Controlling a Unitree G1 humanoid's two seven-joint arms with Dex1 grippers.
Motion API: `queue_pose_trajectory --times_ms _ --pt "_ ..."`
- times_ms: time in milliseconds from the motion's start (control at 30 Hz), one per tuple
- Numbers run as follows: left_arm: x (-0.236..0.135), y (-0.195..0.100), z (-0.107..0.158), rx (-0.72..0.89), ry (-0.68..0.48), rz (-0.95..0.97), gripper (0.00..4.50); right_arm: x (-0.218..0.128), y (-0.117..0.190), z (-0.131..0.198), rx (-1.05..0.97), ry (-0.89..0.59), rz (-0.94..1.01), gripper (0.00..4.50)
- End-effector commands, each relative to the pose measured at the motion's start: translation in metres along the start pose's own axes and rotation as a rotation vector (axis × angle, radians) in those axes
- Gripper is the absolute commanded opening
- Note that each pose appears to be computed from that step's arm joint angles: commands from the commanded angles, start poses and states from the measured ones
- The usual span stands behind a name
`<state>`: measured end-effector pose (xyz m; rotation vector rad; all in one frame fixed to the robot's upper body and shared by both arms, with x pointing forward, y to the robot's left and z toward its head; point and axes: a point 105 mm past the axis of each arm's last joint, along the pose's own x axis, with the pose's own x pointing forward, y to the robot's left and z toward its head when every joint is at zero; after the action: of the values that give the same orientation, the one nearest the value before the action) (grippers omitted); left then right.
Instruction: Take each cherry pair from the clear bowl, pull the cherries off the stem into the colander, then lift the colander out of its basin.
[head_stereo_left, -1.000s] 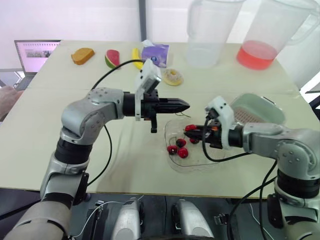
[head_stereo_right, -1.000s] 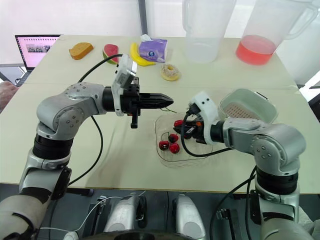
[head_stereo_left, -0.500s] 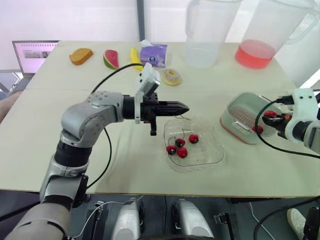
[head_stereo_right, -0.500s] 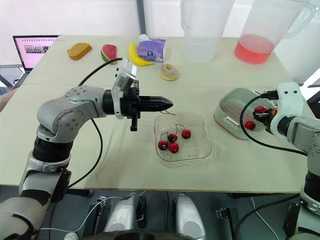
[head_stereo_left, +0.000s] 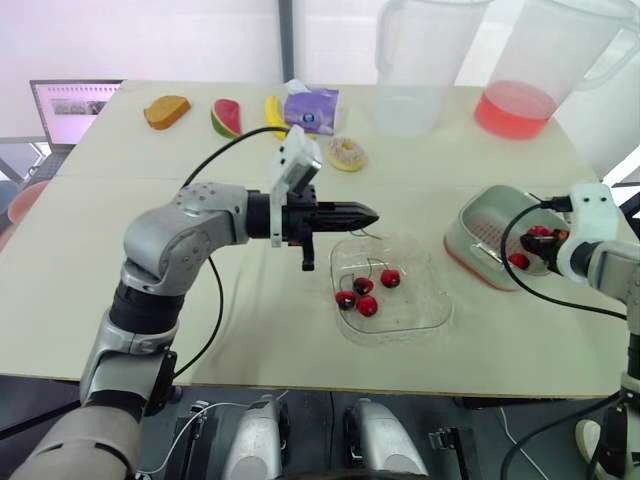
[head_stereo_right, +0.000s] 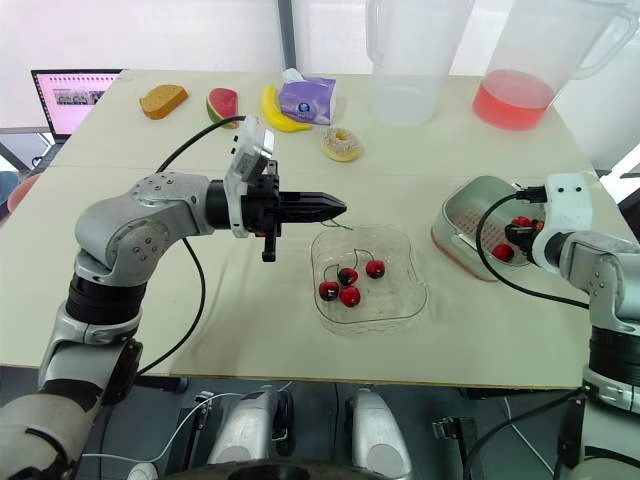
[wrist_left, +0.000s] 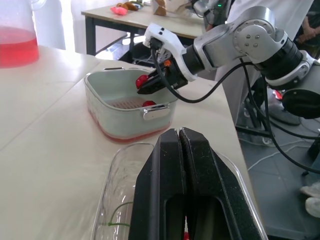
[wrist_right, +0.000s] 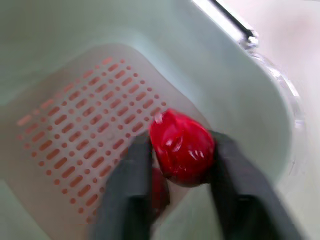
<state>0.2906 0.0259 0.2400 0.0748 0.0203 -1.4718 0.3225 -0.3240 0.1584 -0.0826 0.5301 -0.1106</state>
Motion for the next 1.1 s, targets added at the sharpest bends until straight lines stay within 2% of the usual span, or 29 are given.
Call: queue_pose_trajectory --times_ms 33,100,167,267,367,500,600,700,867,1100 --pt "-0.002 -0.005 0.01 0.043 -0.019 -0.01 0.0 -0.013 -0.003 0.025 0.013 -0.103 -0.015 3.67" --pt "-0.002 -0.005 0.01 0.043 -0.018 -0.009 0.0 -0.017 0.002 0.034 0.016 -0.137 -0.001 4.45" --pt "-0.003 -0.004 0.01 0.044 -0.016 -0.009 0.0 -0.023 0.006 0.042 0.018 -0.171 0.012 4.45" --pt "-0.004 -0.003 0.01 0.044 -0.015 -0.003 0.0 -0.045 0.024 0.072 0.001 -0.311 0.107 4.45" --pt "-0.006 -0.001 0.01 0.039 -0.015 0.015 0.0 -0.076 0.058 0.092 -0.098 -0.455 0.313 4.45" --pt "-0.01 0.004 0.009 0.025 -0.014 0.062 0.0 -0.115 0.109 0.078 -0.227 -0.529 0.689 4.45" --pt "-0.019 0.011 0.006 -0.005 -0.015 0.123 0.0 -0.14 0.141 0.059 -0.336 -0.501 0.936 4.45" --pt "-0.028 0.016 0.002 -0.043 -0.015 0.185 0.0 -0.146 0.158 0.041 -0.439 -0.422 1.038 4.45" --pt "-0.061 0.03 -0.016 -0.186 -0.037 0.363 0.0 -0.126 0.172 0.019 -0.586 -0.275 1.021 4.45" --pt "-0.124 0.049 -0.073 -0.443 -0.006 0.729 0.0 -0.121 0.177 0.024 -0.637 -0.287 1.037 4.45"
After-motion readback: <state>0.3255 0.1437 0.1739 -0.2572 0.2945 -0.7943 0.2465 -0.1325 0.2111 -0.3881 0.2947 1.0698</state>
